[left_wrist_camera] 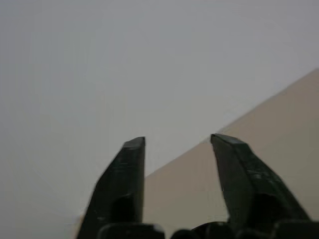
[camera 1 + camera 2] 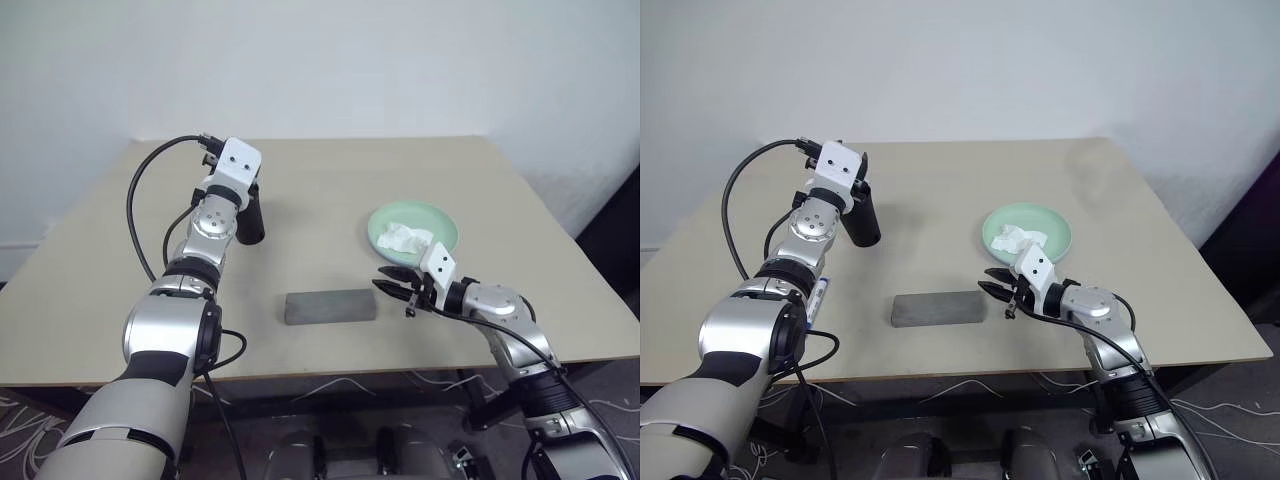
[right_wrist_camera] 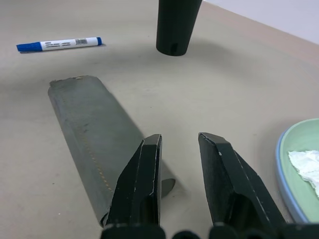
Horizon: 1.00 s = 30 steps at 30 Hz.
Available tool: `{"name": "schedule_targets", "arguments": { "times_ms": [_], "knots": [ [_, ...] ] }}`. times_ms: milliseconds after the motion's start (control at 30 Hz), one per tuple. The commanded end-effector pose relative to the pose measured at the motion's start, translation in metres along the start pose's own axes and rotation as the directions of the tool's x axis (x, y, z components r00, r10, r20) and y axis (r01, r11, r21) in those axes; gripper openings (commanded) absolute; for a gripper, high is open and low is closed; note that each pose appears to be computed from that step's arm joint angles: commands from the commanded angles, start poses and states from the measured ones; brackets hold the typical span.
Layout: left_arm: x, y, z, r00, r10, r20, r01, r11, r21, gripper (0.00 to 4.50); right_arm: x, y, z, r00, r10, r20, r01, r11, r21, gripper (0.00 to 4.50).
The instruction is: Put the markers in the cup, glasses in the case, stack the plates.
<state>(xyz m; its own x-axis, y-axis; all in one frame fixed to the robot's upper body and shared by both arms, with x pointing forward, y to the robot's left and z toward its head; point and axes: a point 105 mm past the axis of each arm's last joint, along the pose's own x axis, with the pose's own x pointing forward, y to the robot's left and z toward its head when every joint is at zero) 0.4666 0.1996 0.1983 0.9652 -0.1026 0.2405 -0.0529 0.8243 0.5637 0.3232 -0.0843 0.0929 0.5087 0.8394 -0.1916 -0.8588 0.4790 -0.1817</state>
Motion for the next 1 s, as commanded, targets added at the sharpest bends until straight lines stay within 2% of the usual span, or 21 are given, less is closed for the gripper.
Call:
{"name": "schedule_targets", "arguments": {
  "times_ms": [33,200,467,600,667,800,1000],
  "knots": [
    [0.007,0.009,0.016,0.999,0.029,0.044,-0.030,0.999,0.021,2.39,-0.005,-0.007,0.016,0.999,-0.026,0.044,0.028,0.999,-0.037,1.23],
    [0.007,0.009,0.016,0.999,0.032,0.038,-0.032,0.999,-0.005,2.39,-0.006,-0.007,0.016,0.999,-0.026,0.042,0.028,0.999,-0.037,1.23],
    [0.009,0.013,0.014,1.000,0.026,0.003,-0.025,0.989,-0.146,2.39,-0.001,-0.006,0.017,0.999,-0.019,0.047,0.020,0.999,-0.034,1.23],
    [0.010,0.019,0.014,0.999,0.041,0.005,-0.039,0.974,-0.225,2.39,0.000,-0.006,0.018,0.999,-0.018,0.050,0.020,0.999,-0.032,1.23],
    [0.010,0.023,0.016,0.999,0.040,0.020,-0.031,0.947,-0.319,2.39,0.001,-0.006,0.018,0.998,-0.020,0.051,0.021,0.999,-0.032,1.23],
    [0.007,0.017,0.024,0.990,-0.080,0.117,0.126,0.875,-0.467,2.39,0.001,-0.004,0.018,0.998,-0.018,0.052,0.020,0.999,-0.027,1.23],
    [-0.007,0.018,0.028,0.934,-0.249,0.255,0.348,0.794,-0.498,2.39,0.003,-0.003,0.017,0.998,-0.011,0.054,0.012,1.000,-0.023,1.23]
  ]
}}
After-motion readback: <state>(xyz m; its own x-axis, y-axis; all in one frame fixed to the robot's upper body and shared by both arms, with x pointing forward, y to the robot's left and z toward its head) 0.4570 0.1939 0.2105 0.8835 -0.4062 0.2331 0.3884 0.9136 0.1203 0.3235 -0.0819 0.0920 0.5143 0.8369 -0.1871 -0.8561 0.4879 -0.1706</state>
